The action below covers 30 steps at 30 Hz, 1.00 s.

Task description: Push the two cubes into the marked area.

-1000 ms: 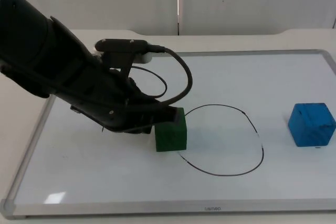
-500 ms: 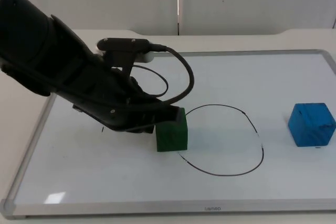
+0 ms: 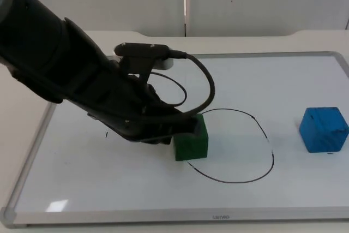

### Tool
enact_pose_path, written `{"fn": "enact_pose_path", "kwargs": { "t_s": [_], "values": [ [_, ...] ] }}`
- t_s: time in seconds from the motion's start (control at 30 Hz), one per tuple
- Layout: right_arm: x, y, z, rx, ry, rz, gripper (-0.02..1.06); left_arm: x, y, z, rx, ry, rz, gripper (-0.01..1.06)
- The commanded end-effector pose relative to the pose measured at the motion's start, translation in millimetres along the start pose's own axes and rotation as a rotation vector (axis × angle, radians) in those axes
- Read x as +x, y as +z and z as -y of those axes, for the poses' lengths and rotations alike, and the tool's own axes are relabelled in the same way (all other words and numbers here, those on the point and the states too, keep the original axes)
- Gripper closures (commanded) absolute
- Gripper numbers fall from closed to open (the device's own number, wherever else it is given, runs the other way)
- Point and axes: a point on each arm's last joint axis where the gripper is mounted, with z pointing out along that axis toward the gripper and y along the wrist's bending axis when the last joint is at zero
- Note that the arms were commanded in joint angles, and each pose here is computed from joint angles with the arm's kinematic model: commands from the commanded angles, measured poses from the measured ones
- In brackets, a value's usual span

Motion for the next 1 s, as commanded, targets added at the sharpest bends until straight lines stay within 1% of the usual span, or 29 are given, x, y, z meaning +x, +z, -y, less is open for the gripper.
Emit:
{"fn": "enact_pose_path", "kwargs": {
  "t_s": [0.0, 0.2, 0.5, 0.6, 0.67, 0.77, 0.97],
  "values": [
    [1.0, 0.9, -0.3, 0.002, 0.002, 0.003, -0.01, -1.7, -0.4, 2.7, 0.002, 0.0, 0.009, 1.05],
    [1.0, 0.9, -0.3, 0.002, 0.002, 0.003, -0.01, -3.8, -0.5, 0.2, -0.027, -0.004, 0.03, 1.05],
    [1.0, 0.9, -0.3, 0.002, 0.002, 0.003, -0.01, -2.3, -0.5, 2.6, 0.001, -0.022, 0.013, 1.05],
    [1.0, 0.9, -0.3, 0.002, 0.002, 0.003, -0.01, 0.0, 0.1, 10.5, 0.018, -0.005, 0.004, 1.05],
    [1.0, 0.9, -0.3, 0.002, 0.002, 0.003, -0.01, 0.2, 0.4, 13.0, 0.011, 0.004, 0.011, 1.05],
    [1.0, 0.9, -0.3, 0.002, 0.002, 0.003, -0.01, 0.3, 3.6, 16.5, -0.023, 0.025, 0.032, 1.05],
    [1.0, 0.9, -0.3, 0.002, 0.002, 0.003, -0.01, -1.3, 16.8, 16.7, -0.019, 0.028, 0.014, 1.05]
  ]
}}
